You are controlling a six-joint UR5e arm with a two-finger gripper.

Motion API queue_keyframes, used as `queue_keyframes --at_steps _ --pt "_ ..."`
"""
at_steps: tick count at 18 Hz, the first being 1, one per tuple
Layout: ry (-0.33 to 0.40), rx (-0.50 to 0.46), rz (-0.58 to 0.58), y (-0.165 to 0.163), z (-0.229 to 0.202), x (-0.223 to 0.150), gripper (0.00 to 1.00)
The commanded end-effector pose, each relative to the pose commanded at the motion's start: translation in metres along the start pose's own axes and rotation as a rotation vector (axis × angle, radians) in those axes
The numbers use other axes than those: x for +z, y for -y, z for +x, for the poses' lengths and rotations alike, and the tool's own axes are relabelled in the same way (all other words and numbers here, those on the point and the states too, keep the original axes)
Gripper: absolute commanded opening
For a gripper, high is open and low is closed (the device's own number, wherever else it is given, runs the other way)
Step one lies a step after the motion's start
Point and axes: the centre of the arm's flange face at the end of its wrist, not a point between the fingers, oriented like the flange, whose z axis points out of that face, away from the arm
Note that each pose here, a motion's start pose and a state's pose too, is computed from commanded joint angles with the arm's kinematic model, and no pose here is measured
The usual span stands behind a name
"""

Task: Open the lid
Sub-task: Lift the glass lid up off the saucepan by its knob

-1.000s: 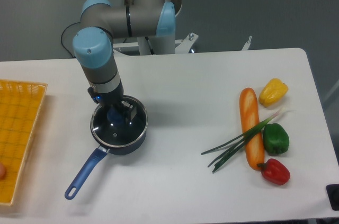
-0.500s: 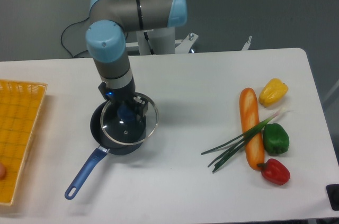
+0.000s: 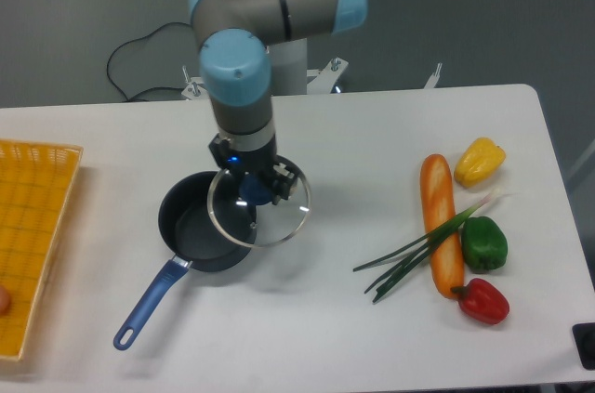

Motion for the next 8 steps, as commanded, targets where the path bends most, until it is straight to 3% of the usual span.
queue_keyframes --at_steps 8 --pt "-0.004 0.008 -0.005 -0.013 -0.022 -0.002 0.49"
